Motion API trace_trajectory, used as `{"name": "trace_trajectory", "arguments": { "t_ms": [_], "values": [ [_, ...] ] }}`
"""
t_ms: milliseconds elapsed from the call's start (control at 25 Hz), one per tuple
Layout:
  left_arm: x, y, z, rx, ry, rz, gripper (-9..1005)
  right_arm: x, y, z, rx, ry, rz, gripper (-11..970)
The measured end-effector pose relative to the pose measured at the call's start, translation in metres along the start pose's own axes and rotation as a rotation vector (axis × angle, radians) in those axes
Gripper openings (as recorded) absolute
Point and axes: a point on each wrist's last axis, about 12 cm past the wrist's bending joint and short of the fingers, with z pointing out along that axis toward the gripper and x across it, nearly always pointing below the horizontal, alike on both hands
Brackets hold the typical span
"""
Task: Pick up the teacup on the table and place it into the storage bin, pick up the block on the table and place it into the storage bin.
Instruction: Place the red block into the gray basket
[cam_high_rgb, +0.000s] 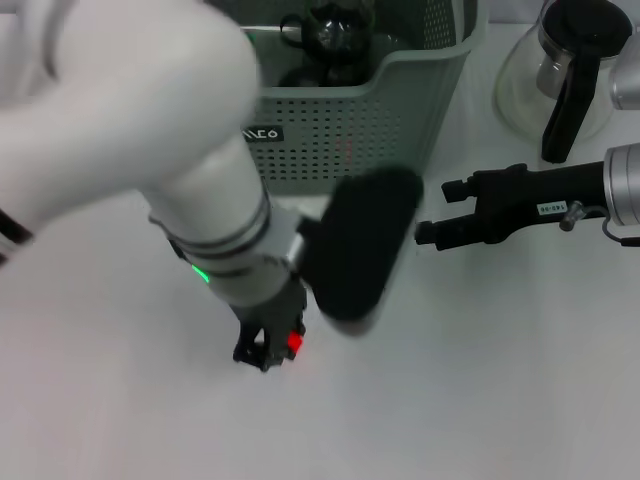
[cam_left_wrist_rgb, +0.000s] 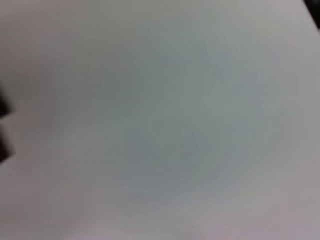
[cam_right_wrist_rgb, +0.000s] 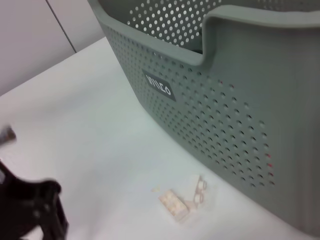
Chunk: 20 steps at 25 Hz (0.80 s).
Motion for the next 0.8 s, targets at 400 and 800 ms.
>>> {"name": "trace_trajectory", "arguments": {
  "t_ms": [400, 800],
  "values": [
    [0.078, 0.014, -0.152, -0.237, -0.611, -0.478, 231, 0.002, 0.001, 0.0, -0.004, 0.002, 0.005, 942],
    [0.176, 0.089, -0.179, -0.458, -0.786, -1.011, 288, 0.0, 0.0, 0.0, -0.007, 0.005, 0.0, 942]
  ]
}}
